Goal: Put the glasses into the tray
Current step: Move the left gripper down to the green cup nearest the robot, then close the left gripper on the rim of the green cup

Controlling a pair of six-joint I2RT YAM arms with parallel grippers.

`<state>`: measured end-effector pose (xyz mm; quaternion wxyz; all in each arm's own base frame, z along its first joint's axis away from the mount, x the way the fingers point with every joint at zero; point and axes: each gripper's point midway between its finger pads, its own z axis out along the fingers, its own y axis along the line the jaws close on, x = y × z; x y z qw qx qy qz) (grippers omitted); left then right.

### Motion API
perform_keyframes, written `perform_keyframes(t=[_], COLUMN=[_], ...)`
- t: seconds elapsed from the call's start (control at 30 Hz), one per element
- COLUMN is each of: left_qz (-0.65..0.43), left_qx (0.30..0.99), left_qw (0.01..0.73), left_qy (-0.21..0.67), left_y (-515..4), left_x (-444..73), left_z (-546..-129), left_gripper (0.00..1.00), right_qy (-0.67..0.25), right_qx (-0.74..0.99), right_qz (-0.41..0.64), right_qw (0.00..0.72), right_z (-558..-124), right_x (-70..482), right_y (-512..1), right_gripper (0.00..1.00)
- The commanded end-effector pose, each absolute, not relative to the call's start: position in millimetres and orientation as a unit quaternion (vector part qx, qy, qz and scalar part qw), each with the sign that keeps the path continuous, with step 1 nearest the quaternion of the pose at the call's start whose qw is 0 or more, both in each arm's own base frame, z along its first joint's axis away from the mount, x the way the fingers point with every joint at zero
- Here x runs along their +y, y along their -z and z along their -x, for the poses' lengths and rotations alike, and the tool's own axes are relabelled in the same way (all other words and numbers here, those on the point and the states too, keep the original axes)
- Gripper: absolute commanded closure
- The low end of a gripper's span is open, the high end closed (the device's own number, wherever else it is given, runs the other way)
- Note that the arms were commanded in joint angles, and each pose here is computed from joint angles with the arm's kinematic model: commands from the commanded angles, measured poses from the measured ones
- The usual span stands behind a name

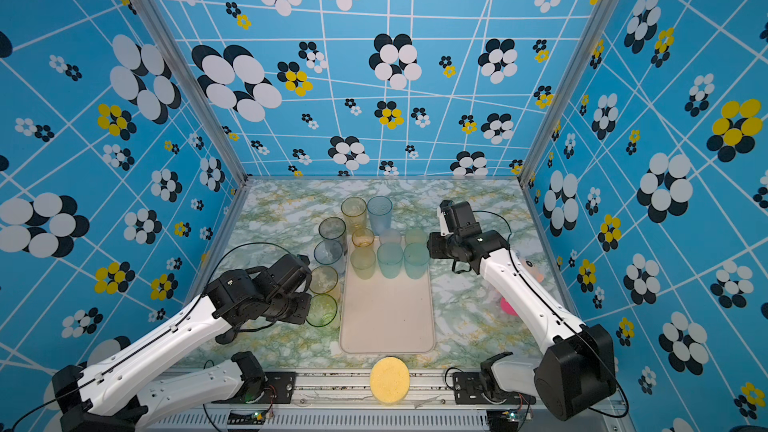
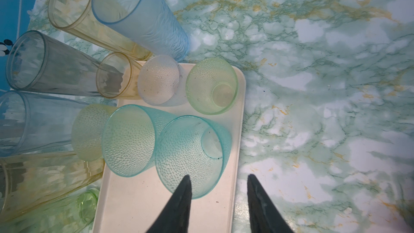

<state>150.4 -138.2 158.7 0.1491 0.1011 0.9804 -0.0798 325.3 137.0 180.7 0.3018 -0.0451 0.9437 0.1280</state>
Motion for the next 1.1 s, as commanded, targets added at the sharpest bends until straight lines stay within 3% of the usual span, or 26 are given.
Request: perform_keyframes(t=[0.0, 0.83, 1.07], left_qz=[-0.104, -0.117, -0.121], left_qx=[0.982, 0.983, 0.984], left_qw=[0.139, 0.131, 0.128], left_qy=[0.078, 0.049, 0.040], left_y=[-151.4, -142.7, -141.9], left_x=[-140.1, -138.6, -137.3], left_z=[-148.3, -152.9, -153.8], left_gripper=[0.79, 0.82, 0.88], right_qy=[-0.136, -0.133, -0.133], right_qx=[0.942, 0.944, 0.944], right_qz=[0.041, 0.041, 0.042], right_qw=[0.303, 0.300, 0.298], right_z=[-321.5, -320.4, -320.1], right_x=[137.4, 136.1, 136.2], right_y=[-182.5, -179.6, -177.0], right_gripper=[0.57, 0.57, 0.57])
